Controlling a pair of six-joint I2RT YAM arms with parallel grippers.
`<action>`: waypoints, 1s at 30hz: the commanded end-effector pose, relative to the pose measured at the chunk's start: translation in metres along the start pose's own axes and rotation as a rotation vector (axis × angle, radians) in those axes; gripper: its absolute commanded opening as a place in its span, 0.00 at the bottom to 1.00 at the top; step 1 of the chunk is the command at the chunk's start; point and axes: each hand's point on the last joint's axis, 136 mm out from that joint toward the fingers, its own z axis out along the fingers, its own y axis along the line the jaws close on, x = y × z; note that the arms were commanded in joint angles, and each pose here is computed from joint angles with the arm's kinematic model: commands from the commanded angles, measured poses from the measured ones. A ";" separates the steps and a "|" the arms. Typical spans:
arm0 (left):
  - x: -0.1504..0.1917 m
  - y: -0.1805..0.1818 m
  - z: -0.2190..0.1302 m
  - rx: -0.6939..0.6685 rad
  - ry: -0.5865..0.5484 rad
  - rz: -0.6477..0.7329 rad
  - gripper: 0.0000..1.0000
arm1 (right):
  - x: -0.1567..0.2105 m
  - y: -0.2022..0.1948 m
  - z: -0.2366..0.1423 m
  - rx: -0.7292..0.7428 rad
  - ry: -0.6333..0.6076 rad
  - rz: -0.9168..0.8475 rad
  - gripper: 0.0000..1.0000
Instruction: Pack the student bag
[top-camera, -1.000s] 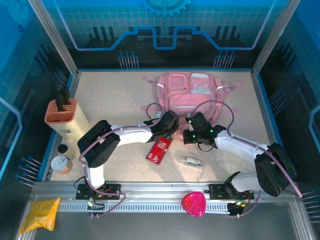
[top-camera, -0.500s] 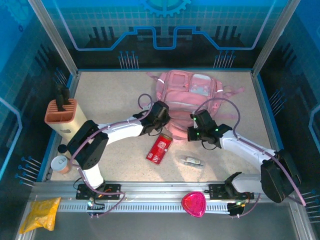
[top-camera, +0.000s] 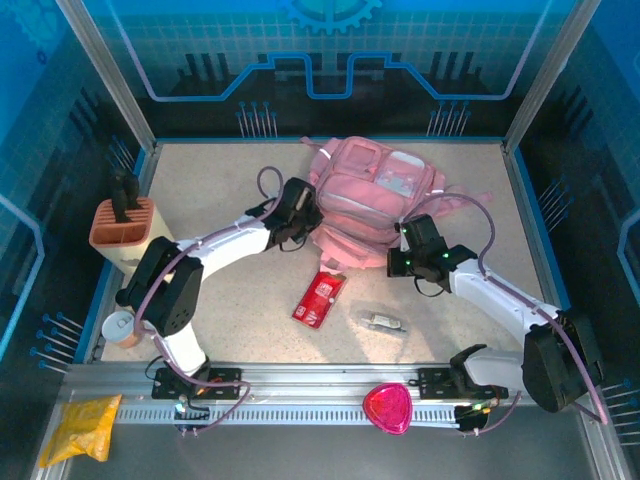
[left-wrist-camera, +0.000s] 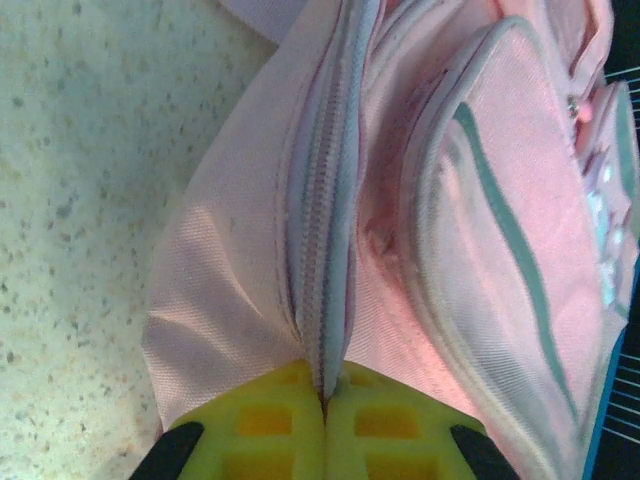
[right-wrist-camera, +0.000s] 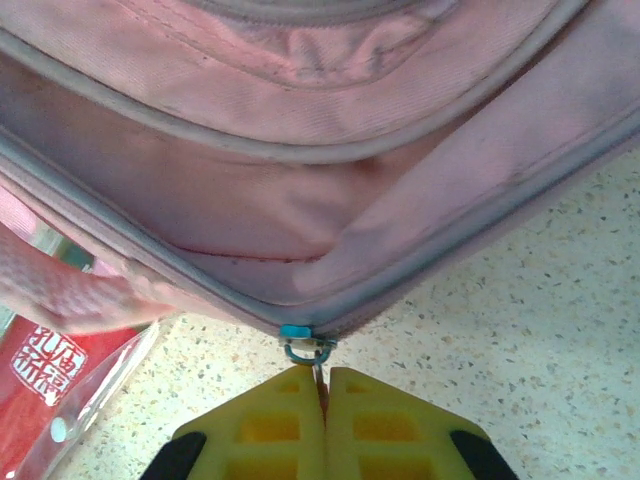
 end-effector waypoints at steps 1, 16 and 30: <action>-0.069 -0.009 -0.008 -0.023 -0.153 0.025 0.00 | 0.015 0.001 -0.001 0.006 0.076 -0.013 0.00; -0.075 -0.001 -0.013 0.031 -0.035 0.116 0.37 | 0.014 0.078 0.028 -0.180 0.118 -0.050 0.00; 0.047 0.004 -0.068 0.185 -0.010 -0.096 0.65 | 0.017 0.081 0.033 -0.187 0.117 -0.067 0.00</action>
